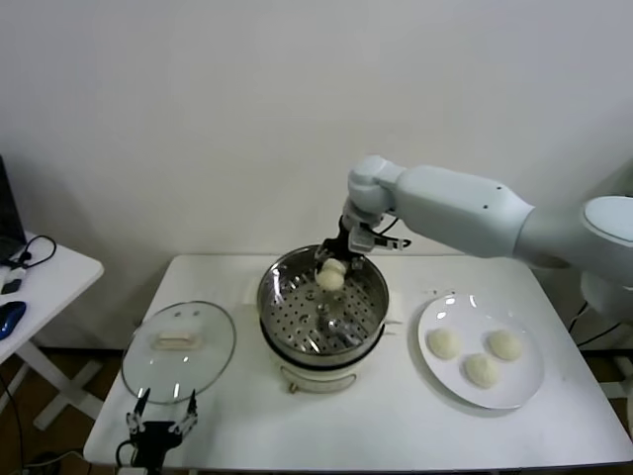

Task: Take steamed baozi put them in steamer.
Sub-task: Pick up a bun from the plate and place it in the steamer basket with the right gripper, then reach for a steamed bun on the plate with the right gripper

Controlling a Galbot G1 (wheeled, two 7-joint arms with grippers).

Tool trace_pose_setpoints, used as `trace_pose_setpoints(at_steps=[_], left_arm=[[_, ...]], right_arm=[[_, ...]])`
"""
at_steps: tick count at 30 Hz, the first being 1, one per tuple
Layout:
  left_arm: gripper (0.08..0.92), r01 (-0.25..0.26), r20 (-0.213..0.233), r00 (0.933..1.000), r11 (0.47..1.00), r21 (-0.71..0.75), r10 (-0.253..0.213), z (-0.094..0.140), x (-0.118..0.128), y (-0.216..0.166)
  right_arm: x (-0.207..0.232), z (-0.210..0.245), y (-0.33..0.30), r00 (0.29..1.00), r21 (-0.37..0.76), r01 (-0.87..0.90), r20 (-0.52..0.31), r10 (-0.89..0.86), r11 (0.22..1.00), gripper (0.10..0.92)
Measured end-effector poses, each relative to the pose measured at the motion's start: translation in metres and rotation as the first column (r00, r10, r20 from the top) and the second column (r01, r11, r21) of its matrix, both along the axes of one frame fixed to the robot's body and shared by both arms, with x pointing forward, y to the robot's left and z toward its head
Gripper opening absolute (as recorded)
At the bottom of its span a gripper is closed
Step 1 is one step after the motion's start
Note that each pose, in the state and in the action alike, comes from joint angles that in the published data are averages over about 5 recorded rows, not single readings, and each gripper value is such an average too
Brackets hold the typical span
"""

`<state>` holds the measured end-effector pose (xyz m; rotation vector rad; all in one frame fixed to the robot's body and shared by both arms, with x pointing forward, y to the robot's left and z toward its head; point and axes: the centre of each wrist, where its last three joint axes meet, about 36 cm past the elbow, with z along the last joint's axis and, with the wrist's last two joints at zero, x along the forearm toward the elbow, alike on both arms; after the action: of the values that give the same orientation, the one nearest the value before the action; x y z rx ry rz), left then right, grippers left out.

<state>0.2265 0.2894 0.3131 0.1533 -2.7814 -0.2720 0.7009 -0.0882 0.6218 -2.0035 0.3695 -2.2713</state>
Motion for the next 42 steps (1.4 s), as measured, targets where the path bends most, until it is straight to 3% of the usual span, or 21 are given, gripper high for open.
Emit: trace_pose_setpoints(at_steps=[13,21,30,37,42], left_arm=[[0.823,-0.002,-0.002,1.0,1.0,0.004,0.002,-0.002,0.002,0.002],[0.823,-0.002,0.002,1.0,1.0,0.005,0.002,-0.002,0.004,0.002],[0.823,0.0,0.006,1.0,1.0,0.006,0.0,-0.001,0.004,0.003],[0.823,0.005,0.01,0.9999,1.0,0.01,-0.005,0.002,0.004,0.003],[0.823,0.009,0.013,0.9999,1.0,0.011,-0.01,0.005,0.004,0.003]], right_arm=[[0.009,-0.02,0.009,1.0,-0.014,0.002,-0.006,-0.002,1.0,0.65],[0.013,-0.022,0.01,1.0,-0.003,-0.002,-0.011,0.002,1.0,0.801],[0.012,-0.004,-0.009,0.999,0.024,0.032,-0.024,-0.031,0.999,0.823],[0.008,0.043,-0.06,0.977,0.053,0.204,-0.077,-0.2,0.977,0.823],[0.0,0.074,-0.111,0.901,0.059,0.426,-0.119,-0.417,0.903,0.823]])
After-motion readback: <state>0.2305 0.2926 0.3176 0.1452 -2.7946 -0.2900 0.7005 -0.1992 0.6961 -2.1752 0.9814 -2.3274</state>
